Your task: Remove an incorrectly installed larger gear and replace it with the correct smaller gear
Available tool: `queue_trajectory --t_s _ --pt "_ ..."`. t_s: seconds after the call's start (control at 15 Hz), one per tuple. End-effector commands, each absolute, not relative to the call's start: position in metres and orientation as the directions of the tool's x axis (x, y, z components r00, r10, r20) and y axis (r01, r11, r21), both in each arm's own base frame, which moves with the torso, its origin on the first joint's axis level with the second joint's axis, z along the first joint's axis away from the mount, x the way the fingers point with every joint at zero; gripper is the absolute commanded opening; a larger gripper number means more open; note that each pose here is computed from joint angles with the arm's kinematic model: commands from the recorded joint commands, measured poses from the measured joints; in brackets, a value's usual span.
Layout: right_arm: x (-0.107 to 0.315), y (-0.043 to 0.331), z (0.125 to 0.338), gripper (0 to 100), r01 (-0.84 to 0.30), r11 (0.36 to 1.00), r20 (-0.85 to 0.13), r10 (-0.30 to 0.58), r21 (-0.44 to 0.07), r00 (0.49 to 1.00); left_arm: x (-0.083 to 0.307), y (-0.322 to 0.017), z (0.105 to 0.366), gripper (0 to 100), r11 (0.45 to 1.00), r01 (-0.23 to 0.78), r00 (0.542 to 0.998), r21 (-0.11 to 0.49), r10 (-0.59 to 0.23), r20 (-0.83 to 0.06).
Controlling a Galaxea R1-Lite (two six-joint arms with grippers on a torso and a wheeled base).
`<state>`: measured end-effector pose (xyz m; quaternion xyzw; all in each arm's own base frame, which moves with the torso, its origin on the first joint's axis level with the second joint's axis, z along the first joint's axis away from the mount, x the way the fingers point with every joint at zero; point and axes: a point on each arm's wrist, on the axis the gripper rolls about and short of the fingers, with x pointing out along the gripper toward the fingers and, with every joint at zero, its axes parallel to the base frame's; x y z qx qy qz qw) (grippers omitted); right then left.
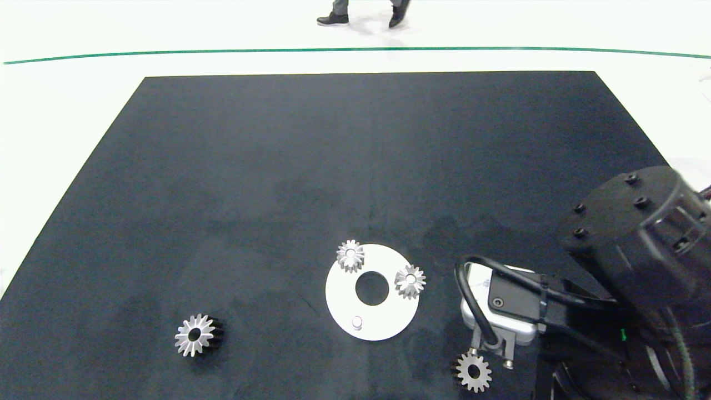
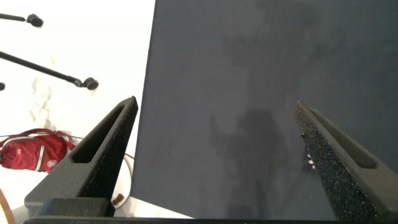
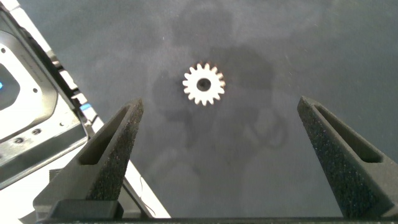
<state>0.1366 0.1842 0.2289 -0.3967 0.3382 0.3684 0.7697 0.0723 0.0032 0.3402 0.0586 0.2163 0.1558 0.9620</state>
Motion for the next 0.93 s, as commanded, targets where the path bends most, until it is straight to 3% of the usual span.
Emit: queue_trajectory --t_s 0.07,0.4,0.93 --pt "0.141 0.198 0.214 100 -0.853 0.380 -0.844 0.259 -0.357 0.469 0.071 0.003 0.341 100 0.944 -0.276 0.858 0.180 0.326 -0.396" --pt "0.145 0.201 0.193 100 -0.849 0.366 -0.872 0.163 -0.381 0.461 0.068 0.004 0.342 100 0.944 -0.277 0.862 0.178 0.326 -0.388" --pt "0.154 0.209 0.175 100 -0.852 0.365 -0.885 0.132 -0.375 0.446 0.065 0.004 0.341 100 0.944 -0.273 0.863 0.183 0.325 -0.387"
